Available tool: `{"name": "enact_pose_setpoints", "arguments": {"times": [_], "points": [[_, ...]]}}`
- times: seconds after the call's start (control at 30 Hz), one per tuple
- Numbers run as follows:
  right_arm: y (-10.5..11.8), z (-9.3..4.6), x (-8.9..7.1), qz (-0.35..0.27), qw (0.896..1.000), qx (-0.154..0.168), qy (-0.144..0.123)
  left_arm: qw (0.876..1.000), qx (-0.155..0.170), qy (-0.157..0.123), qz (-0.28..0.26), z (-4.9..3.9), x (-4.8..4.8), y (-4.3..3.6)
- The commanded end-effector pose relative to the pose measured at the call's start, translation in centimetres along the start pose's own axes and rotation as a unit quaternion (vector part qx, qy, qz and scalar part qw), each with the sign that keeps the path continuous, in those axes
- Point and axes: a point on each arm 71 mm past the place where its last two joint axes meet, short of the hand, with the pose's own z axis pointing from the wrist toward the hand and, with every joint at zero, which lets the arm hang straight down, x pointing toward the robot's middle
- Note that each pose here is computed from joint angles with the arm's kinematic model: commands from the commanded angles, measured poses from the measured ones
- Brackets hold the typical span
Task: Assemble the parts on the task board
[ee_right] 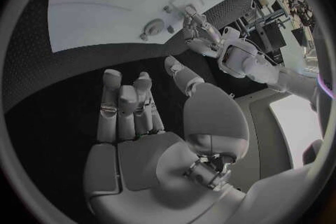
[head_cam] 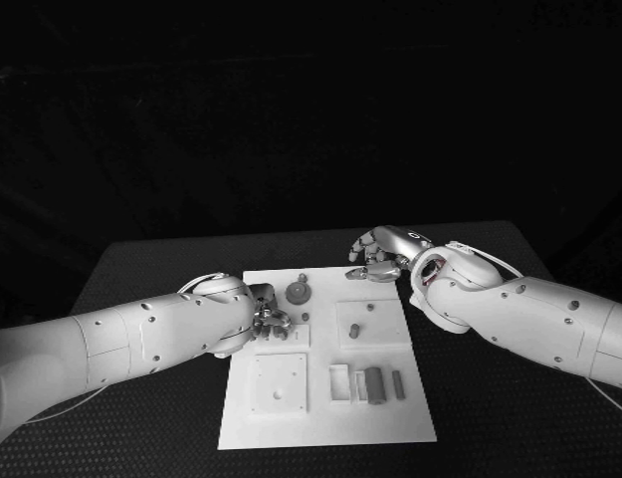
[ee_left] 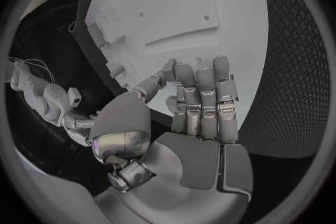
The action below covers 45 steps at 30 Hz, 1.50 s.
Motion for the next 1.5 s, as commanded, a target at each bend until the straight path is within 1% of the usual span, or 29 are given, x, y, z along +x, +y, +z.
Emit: {"name": "enact_pose_setpoints", "arguments": {"times": [0.03, 0.3, 0.5, 0.97, 1.5], "points": [[0.01, 0.0, 0.06, -0.002, 1.0, -0.001, 0.005, 1.0, 0.003, 0.006, 0.0, 0.02, 0.18, -0.1], [0.04, 0.02, 0.06, -0.002, 1.0, -0.001, 0.004, 1.0, 0.003, -0.004, -0.003, 0.06, 0.02, -0.05], [0.03, 0.02, 0.06, -0.002, 1.0, -0.001, 0.005, 1.0, 0.006, -0.003, -0.002, 0.06, 0.1, -0.24], [-0.01, 0.0, 0.05, -0.002, 1.0, 0.0, 0.004, 1.0, 0.006, -0.003, -0.003, 0.05, 0.11, -0.24], [-0.09, 0.0, 0.02, -0.002, 1.0, 0.001, 0.004, 1.0, 0.008, -0.014, -0.008, 0.04, -0.05, -0.19]]}}
